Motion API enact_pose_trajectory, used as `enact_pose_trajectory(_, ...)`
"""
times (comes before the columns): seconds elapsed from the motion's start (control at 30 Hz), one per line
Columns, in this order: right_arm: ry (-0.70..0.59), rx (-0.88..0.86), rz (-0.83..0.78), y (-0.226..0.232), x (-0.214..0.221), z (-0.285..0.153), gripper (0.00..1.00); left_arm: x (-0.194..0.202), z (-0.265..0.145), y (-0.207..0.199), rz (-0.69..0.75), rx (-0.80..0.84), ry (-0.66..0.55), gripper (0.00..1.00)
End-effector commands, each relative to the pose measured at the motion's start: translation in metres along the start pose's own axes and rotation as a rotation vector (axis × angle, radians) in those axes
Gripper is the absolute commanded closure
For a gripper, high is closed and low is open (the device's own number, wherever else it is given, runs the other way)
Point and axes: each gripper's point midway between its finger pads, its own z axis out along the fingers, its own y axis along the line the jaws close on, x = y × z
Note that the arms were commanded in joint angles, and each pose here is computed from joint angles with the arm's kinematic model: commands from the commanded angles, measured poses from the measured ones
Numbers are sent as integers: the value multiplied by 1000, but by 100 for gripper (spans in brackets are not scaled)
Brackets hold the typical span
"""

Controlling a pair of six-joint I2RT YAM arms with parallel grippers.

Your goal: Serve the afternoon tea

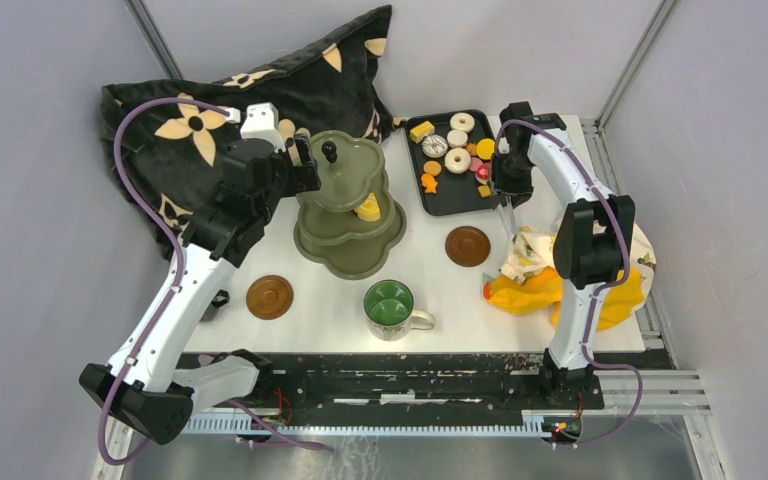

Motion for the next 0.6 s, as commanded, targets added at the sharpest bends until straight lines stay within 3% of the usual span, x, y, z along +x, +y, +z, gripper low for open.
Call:
enact_pose_trajectory(0.0, -64, -10, 3, 0, -14, -17, 53, -11, 2, -2, -20, 0, -45, 7)
enact_pose_trajectory(0.57, -161, -271, 209, -4, -20, -32, 52, -11, -1, -3, -29, 10, -47, 7)
